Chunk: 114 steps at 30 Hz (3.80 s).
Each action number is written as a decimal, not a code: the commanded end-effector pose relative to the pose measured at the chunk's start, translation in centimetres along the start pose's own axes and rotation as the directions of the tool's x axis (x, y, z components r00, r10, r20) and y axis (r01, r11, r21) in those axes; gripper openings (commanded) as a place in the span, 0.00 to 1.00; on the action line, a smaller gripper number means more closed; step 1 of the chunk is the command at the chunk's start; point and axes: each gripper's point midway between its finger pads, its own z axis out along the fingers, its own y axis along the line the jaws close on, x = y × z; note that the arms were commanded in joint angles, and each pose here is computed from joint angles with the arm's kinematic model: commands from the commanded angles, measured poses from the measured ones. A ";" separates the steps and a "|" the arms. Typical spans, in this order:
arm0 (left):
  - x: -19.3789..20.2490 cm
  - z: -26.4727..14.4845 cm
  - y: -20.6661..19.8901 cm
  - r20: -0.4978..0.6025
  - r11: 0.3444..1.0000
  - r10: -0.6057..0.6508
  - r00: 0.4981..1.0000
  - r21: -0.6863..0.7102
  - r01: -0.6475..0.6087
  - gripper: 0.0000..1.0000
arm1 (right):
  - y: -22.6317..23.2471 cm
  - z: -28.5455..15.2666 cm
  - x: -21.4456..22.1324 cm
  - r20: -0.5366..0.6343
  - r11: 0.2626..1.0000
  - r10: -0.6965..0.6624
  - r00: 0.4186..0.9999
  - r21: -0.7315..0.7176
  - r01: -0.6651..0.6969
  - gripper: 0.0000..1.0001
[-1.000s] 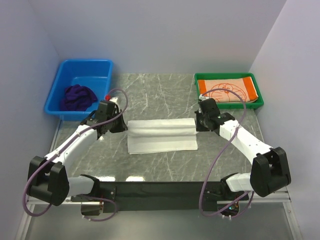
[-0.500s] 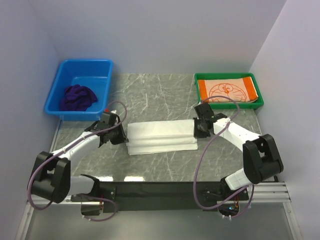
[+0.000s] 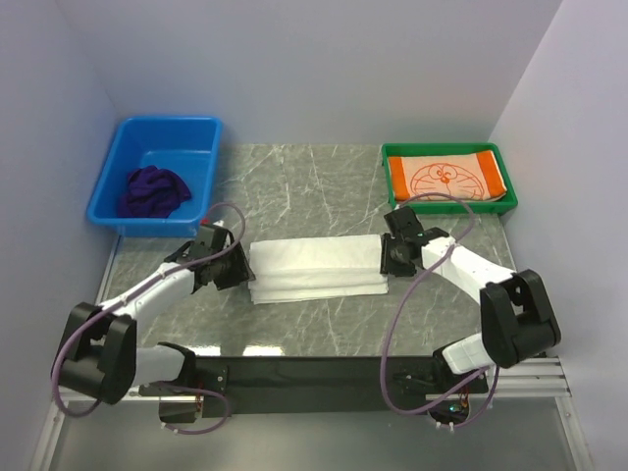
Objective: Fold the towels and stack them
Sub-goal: Fold the towel
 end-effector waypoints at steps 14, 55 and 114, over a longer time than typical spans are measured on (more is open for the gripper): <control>-5.4 -7.8 -9.6 0.240 0.973 -0.011 0.971 0.226 -0.045 0.66 | 8.8 -7.8 -6.1 0.243 0.917 0.110 0.964 -0.398 -0.005 0.49; -2.1 -1.8 -7.1 0.211 0.993 -0.106 0.972 0.072 0.093 0.33 | 6.9 -5.2 -11.7 0.310 0.790 0.399 0.863 -0.595 -0.151 0.41; -4.4 -3.5 2.0 0.228 0.976 -0.122 0.966 -0.150 0.158 0.29 | 2.9 -2.7 0.1 0.154 0.908 0.273 0.950 -0.367 -0.201 0.31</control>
